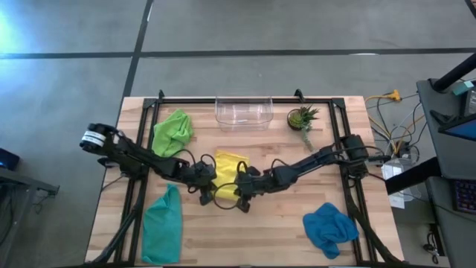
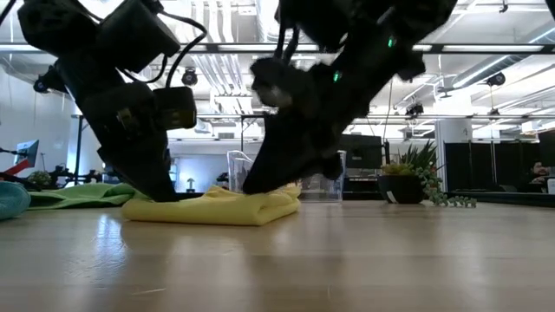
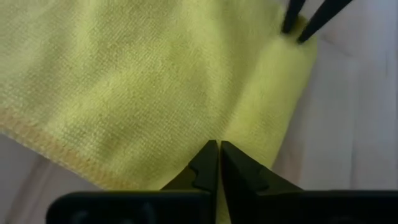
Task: Fold microfiber towels
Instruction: Fold the yellow microfiber towel
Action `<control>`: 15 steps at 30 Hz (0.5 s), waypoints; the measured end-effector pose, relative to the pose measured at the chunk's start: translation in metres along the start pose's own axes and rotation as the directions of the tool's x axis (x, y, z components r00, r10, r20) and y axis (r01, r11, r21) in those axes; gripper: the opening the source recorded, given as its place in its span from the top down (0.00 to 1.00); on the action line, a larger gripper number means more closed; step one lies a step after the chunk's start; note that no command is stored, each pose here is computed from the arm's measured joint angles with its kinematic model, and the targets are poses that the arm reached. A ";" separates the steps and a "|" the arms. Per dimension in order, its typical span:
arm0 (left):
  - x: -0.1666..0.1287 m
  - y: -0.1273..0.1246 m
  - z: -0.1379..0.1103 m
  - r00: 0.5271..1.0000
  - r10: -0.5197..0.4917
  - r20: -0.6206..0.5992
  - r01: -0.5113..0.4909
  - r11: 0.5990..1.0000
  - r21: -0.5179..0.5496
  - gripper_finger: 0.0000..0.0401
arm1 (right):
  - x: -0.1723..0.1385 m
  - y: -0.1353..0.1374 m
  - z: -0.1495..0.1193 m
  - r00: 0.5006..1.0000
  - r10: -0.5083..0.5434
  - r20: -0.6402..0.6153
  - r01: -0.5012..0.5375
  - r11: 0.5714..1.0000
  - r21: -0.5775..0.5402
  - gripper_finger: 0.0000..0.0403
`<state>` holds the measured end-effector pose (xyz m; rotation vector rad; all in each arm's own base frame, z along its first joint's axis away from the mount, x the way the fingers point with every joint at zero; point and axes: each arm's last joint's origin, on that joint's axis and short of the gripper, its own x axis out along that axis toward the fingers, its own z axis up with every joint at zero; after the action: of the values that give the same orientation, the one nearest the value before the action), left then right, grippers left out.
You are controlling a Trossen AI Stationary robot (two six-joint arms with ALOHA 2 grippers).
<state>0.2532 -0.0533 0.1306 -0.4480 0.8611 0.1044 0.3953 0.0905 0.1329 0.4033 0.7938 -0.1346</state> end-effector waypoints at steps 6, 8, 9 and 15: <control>-0.007 -0.001 0.001 1.000 -0.006 -0.005 0.006 1.000 0.004 1.00 | -0.021 -0.003 0.002 0.995 -0.054 -0.078 0.052 0.998 -0.026 0.91; -0.011 -0.003 0.003 1.000 -0.018 0.010 0.018 1.000 0.003 1.00 | -0.030 0.000 0.008 0.998 -0.037 -0.052 0.034 0.998 -0.043 0.91; -0.014 -0.004 0.004 0.999 -0.027 0.023 0.027 1.000 0.007 1.00 | -0.035 0.002 0.012 0.999 -0.024 -0.034 0.022 0.998 -0.055 0.91; -0.043 -0.005 0.002 1.000 -0.019 -0.010 0.020 0.990 0.136 1.00 | -0.065 0.018 0.018 0.999 0.036 0.009 -0.034 0.984 -0.174 0.91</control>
<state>0.2280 -0.0529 0.1658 -0.3291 0.8658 0.0252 0.3670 0.0975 0.1964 0.2508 0.7799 -0.0341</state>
